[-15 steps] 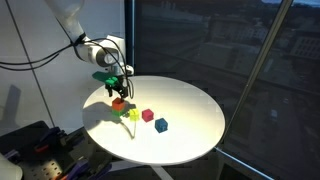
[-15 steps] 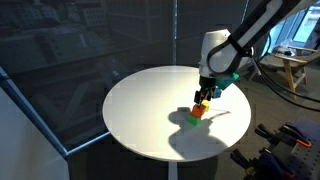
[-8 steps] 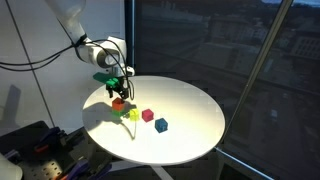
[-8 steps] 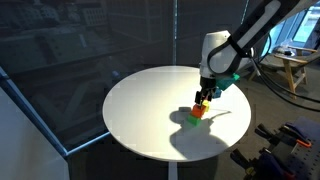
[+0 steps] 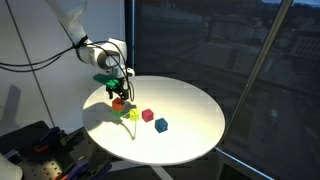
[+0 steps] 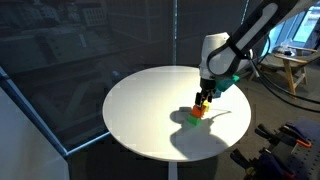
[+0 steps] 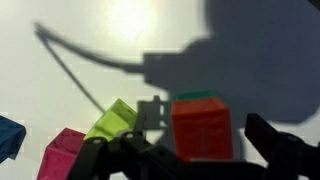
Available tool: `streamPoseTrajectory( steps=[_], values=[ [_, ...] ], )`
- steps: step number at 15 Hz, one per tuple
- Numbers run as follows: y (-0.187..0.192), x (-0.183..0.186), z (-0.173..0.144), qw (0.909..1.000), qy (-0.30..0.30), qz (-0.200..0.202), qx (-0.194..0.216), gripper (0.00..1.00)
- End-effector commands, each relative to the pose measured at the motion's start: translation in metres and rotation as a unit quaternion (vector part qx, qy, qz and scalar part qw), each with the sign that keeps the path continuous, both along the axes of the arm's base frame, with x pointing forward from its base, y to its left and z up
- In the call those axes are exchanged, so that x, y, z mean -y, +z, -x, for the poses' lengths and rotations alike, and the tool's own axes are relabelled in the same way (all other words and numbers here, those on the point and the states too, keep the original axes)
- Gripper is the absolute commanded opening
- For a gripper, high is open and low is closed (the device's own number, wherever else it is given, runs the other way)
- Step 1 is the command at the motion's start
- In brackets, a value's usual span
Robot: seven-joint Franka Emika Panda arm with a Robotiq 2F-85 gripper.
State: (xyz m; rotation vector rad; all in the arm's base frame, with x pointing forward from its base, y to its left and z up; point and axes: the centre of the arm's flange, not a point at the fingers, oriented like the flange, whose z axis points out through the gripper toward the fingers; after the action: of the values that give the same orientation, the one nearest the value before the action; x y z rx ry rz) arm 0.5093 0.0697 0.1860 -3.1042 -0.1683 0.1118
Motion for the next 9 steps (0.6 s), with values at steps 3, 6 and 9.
streamPoseTrajectory(
  steps=[3,6,9],
  values=[
    [-0.001,0.001,-0.013,1.0,0.007,0.002,0.001,1.0],
    [-0.002,-0.002,-0.018,1.0,0.007,0.003,0.002,1.0],
    [-0.007,-0.005,-0.022,1.0,0.009,0.004,0.0,1.0]
  ],
)
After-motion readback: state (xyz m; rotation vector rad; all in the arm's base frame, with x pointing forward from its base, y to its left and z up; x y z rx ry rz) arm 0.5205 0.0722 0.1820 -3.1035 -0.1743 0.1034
